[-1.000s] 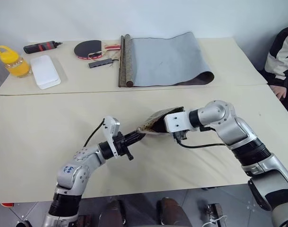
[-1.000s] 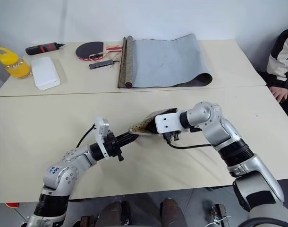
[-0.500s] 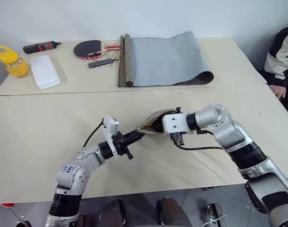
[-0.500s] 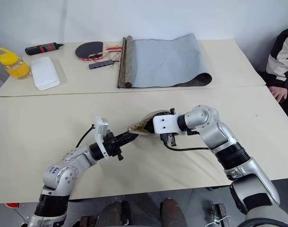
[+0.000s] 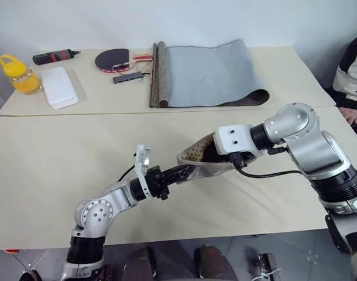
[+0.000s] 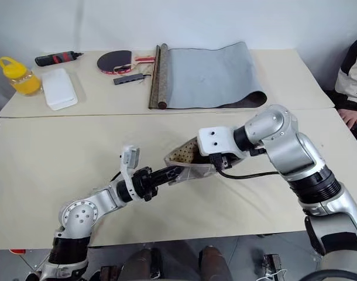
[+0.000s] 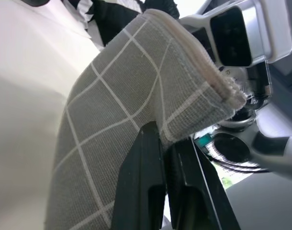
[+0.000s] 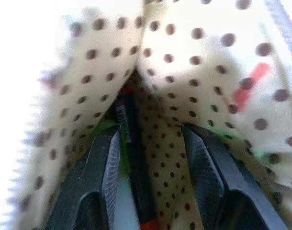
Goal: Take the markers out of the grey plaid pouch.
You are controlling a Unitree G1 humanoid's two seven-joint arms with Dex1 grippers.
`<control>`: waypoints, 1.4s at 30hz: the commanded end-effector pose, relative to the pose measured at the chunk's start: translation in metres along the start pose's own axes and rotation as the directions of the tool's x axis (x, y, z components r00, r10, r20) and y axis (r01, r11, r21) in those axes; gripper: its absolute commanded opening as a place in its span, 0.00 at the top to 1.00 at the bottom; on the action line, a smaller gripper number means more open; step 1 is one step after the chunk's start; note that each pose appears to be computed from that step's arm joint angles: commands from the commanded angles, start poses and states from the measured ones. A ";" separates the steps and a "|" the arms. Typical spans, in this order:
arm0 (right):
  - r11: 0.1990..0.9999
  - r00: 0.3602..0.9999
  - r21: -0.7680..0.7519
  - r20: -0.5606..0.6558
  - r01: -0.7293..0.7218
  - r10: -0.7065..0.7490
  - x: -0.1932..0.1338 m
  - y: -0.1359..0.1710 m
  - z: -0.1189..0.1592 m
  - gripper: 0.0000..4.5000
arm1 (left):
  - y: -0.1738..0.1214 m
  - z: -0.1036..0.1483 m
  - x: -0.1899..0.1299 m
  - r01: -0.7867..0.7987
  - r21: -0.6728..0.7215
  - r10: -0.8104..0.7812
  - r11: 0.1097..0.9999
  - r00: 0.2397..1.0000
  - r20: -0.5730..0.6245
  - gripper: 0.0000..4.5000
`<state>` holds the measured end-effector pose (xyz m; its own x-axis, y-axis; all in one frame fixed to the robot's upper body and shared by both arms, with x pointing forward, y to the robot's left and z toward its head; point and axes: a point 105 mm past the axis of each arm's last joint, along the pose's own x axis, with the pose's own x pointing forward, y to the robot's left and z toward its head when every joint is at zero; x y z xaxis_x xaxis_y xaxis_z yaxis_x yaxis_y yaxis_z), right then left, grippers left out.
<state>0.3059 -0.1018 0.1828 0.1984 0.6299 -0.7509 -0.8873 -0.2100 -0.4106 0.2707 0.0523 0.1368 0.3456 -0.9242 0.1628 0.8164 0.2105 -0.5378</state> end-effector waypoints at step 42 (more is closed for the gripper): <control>0.994 0.970 -0.086 -0.226 0.070 -0.088 0.030 -0.001 -0.066 0.94 | 0.007 -0.006 0.000 -0.045 0.271 0.055 0.962 0.998 -0.028 1.00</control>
<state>0.3315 -0.1170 0.1441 0.3375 0.5219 -0.7834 -0.8015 -0.2770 -0.5299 0.2755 0.0519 0.1179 0.3865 -0.9189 0.0786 0.8784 0.3408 -0.3352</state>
